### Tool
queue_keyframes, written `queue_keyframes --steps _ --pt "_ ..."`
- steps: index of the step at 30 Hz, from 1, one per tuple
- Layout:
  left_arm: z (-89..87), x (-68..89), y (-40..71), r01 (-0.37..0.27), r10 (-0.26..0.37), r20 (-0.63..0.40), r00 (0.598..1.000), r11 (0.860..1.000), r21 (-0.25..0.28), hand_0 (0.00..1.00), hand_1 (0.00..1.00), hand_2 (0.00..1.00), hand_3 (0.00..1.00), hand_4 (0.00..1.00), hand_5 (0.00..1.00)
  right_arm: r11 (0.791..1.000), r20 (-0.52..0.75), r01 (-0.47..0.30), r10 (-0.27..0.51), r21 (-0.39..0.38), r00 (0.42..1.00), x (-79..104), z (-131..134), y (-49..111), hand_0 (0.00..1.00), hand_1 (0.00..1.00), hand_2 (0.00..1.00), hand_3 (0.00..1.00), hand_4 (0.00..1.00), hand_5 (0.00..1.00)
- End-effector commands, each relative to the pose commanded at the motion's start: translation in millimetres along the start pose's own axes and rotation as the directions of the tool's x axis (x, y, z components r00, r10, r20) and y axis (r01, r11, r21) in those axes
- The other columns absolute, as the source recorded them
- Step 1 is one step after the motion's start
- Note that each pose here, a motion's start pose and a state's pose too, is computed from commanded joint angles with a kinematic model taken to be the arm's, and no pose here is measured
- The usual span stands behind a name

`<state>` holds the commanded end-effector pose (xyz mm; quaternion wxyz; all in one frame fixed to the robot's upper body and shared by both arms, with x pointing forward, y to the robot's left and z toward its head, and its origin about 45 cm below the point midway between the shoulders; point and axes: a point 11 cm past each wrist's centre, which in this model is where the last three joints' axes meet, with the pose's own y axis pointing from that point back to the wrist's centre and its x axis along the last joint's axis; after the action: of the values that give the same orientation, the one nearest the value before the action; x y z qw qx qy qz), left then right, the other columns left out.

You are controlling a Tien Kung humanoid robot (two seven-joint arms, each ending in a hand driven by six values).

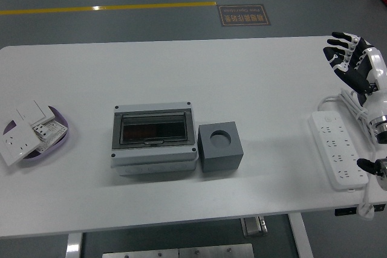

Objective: Pick up the cylinder from the cube,place it in the box,flap close box

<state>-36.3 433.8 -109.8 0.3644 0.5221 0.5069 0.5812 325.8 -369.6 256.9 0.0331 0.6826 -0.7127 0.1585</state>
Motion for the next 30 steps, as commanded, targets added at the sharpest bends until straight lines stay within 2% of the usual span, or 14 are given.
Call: queue_keyframes --steps 10,30 --pt "-12.5 4.5 -0.7 -0.006 0.006 0.003 1.0 1.0 0.02 0.637 0.67 0.659 0.7 0.754 0.316 1.0 0.06 0.025 -0.024 -0.015 0.998 -8.1 13.2 9.9 0.747 0.691 0.722 0.742 0.847 0.394" --pt "-49.0 11.6 -2.0 -0.009 0.007 0.024 1.0 0.998 0.06 0.637 0.67 0.657 0.699 0.752 0.314 0.994 0.134 0.106 -0.108 0.021 0.985 -48.8 9.2 4.7 0.743 0.675 0.71 0.716 0.854 0.414"
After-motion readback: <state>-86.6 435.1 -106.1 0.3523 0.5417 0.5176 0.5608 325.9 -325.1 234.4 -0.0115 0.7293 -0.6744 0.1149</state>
